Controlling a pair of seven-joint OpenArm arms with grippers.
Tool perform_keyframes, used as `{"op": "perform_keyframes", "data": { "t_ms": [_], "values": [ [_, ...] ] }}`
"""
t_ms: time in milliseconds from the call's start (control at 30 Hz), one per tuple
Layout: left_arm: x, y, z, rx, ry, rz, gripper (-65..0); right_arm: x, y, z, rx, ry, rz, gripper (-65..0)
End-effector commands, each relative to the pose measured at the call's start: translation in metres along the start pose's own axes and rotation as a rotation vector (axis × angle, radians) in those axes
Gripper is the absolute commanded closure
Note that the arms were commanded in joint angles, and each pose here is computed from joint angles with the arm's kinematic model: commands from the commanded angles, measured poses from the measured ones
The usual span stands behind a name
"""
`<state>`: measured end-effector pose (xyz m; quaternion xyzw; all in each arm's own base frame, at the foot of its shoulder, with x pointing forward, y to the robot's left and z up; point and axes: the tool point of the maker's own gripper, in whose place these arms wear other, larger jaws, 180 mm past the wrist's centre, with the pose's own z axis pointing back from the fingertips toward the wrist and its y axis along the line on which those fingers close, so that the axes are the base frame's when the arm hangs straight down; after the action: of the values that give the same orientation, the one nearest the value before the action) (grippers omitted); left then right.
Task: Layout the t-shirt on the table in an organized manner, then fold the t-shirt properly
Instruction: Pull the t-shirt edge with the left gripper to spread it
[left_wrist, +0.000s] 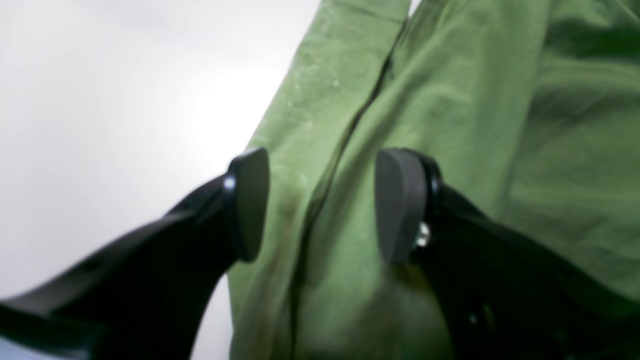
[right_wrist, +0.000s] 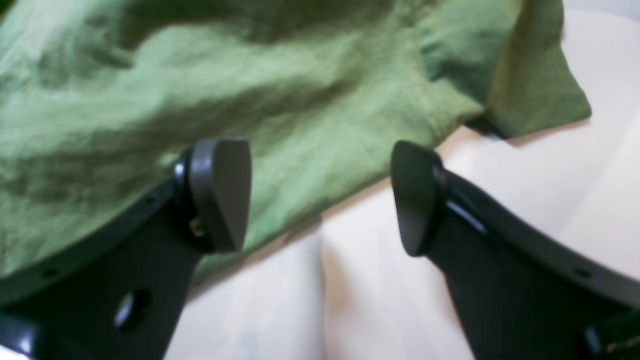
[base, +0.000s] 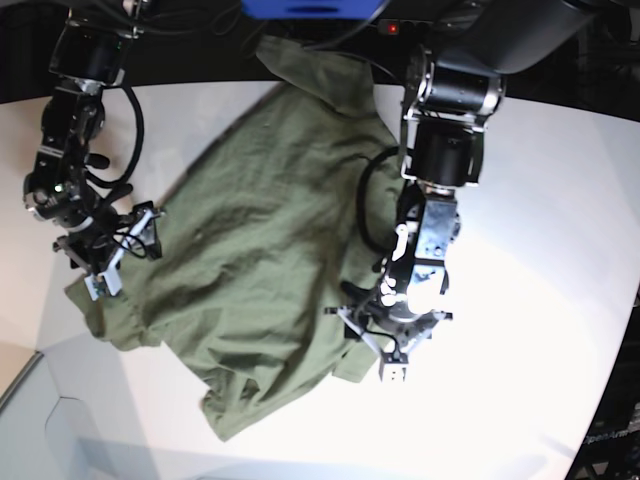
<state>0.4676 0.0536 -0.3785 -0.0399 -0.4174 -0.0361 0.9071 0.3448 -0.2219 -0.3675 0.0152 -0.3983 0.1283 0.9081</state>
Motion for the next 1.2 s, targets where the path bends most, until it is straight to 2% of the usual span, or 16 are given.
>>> {"op": "perform_keyframes", "data": {
  "t_ms": [0, 267, 333, 567, 700, 800, 967, 1033, 1167],
  "values": [
    [0.030, 0.001, 0.003, 0.003, -0.071, -0.004, -33.1, 0.018, -0.007, 0.004, -0.013, -0.054, 0.009, -44.2],
    [0.007, 0.001, 0.002, 0.002, -0.035, 0.002, -32.7, 0.021, -0.007, 0.003, -0.014, -0.060, 0.010, -44.2],
    [0.002, 0.000, 0.002, 0.002, -0.026, -0.001, -30.4, 0.021, -0.007, 0.003, -0.014, -0.062, 0.009, -44.2],
    [0.000, 0.001, 0.002, 0.001, -0.022, 0.008, -13.3, 0.021, -0.007, 0.003, -0.014, -0.062, 0.009, -44.2],
    [-0.008, 0.002, 0.001, 0.001, -0.009, 0.007, 0.0, 0.020, -0.008, 0.004, -0.015, -0.061, 0.011, -44.2],
    [-0.012, 0.002, 0.002, 0.004, -0.002, 0.004, -0.8, 0.020, -0.009, 0.004, -0.017, -0.061, 0.012, -44.2],
    [0.001, 0.027, 0.008, 0.041, -0.042, 0.021, -0.4, 0.020, -0.009, 0.004, -0.018, -0.060, 0.013, -44.2],
    [0.008, 0.047, 0.017, 0.072, -0.078, 0.096, -0.4, 0.021, -0.009, 0.004, -0.018, -0.062, 0.014, -44.2],
    [0.036, 0.091, 0.049, 0.131, -0.212, 0.242, -0.4, 0.021, -0.009, 0.004, -0.018, -0.062, 0.014, -44.2]
  ]
}}
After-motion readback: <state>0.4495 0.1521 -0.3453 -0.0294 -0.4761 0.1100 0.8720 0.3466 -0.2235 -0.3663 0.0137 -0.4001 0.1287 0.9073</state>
